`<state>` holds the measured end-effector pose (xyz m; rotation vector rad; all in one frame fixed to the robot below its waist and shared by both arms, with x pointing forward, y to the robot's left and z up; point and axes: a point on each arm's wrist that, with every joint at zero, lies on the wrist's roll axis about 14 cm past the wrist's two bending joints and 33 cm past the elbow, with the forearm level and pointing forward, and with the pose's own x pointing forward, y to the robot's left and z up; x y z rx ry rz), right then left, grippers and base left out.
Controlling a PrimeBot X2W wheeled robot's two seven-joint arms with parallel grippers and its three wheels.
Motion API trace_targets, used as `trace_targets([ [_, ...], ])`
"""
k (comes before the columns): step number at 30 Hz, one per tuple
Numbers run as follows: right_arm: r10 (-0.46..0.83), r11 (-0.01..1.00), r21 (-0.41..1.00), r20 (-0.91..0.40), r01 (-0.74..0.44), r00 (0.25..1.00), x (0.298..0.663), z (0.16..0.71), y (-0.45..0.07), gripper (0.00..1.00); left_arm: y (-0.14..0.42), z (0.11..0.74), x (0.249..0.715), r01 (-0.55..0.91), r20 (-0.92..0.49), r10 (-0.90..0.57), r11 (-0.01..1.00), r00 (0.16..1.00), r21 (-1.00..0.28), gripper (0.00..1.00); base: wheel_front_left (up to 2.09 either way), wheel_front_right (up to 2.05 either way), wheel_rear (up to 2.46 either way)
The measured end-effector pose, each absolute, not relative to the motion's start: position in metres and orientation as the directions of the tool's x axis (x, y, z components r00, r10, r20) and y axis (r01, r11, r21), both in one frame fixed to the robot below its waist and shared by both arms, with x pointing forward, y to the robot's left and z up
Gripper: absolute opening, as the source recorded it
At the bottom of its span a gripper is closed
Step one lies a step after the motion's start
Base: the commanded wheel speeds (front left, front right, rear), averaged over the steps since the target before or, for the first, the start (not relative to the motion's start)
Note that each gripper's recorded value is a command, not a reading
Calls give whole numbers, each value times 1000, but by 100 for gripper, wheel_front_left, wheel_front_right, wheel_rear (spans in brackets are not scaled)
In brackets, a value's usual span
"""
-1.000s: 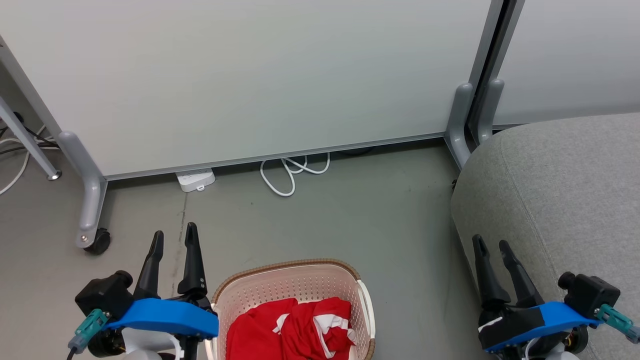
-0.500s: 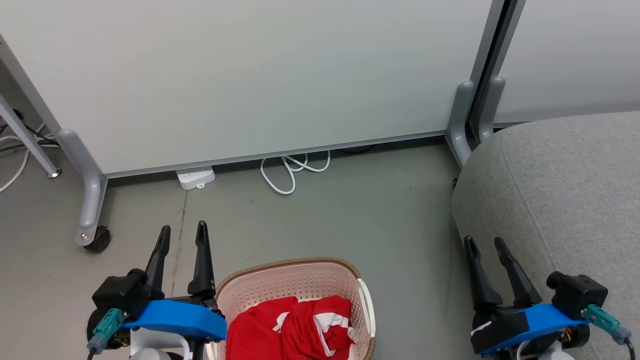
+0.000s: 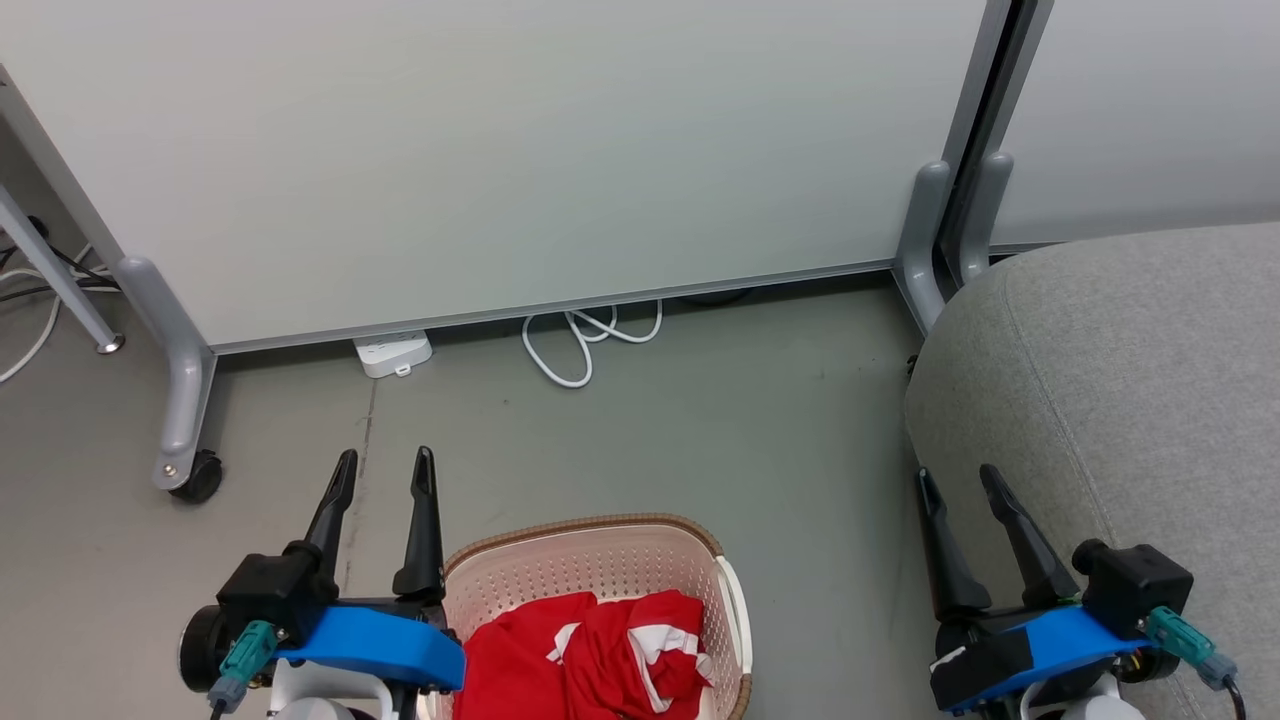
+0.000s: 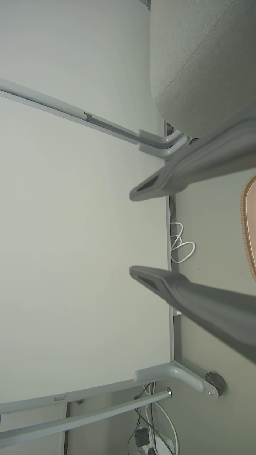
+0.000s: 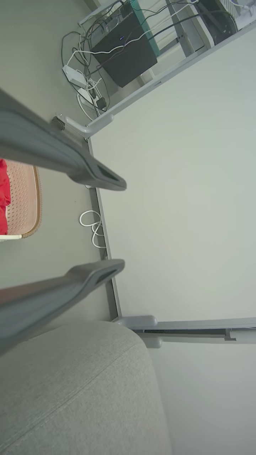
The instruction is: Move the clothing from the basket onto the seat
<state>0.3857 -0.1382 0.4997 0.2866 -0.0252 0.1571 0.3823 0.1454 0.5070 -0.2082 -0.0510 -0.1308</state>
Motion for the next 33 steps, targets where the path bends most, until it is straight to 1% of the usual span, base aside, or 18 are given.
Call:
trace_targets([
  [21,197,970,136,63,-204,978,384,500,-129,100,136,499,379,178,56,-174,981,983,-80,100,0,0,0],
  [33,194,970,135,54,-200,979,384,497,-130,100,136,493,378,177,36,-175,980,984,-89,100,0,0,0],
])
